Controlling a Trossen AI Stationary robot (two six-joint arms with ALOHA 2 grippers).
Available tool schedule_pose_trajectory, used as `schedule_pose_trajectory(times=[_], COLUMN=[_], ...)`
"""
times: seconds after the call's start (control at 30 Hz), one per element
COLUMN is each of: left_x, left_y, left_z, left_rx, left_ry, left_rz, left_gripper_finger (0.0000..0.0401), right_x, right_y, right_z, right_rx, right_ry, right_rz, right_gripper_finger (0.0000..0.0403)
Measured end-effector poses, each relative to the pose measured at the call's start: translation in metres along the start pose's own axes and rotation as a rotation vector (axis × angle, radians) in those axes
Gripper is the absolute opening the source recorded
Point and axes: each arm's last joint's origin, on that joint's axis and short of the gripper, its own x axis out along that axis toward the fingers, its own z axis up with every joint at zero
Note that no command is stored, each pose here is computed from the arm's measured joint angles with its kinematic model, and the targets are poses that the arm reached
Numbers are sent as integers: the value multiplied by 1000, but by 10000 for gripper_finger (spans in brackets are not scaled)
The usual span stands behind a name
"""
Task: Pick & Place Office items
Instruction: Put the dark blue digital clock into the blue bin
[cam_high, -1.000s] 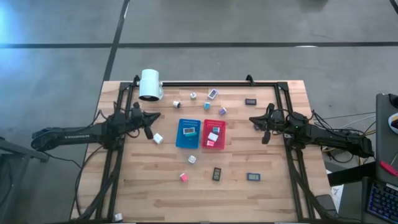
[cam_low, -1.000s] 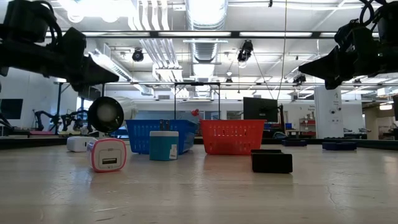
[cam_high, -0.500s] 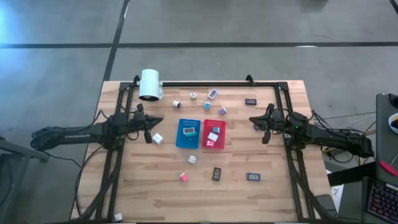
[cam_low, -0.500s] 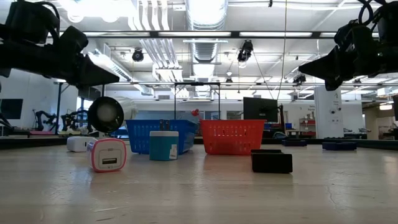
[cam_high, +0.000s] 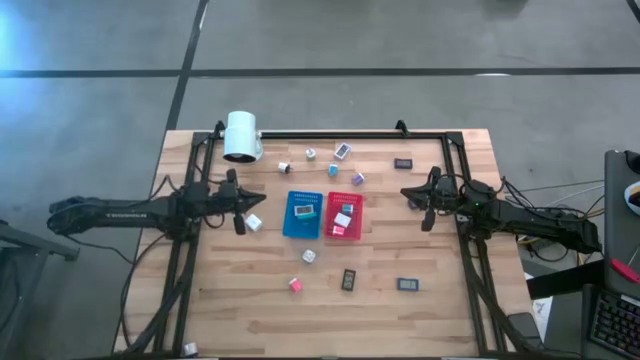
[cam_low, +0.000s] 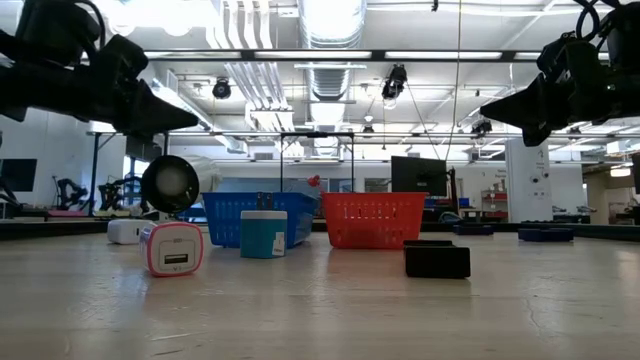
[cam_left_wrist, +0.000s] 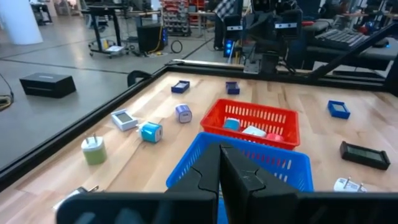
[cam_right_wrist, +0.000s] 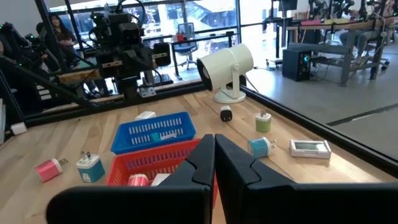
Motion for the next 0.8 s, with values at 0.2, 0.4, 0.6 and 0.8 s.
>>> schedule_pose_trajectory(times=[0.2,0.4,0.6,0.8], left_x=[3,6,7,8], left_y=[-2,-2,-2,-3], left_z=[-2,-1,-2,-1], left_rx=[4,5,5,4], left_ry=[24,39,48,36], left_rz=[-13,-16,-16,-16], left_gripper_finger=[12,12,12,12], right_x=[0,0,0,0], right_y=[0,0,0,-6], right_z=[0,0,-1,-2], right_rx=[0,-4,30,179], right_ry=[0,-1,5,-25], right_rz=[0,-1,-9,-210], right_gripper_finger=[8,8,8,8])
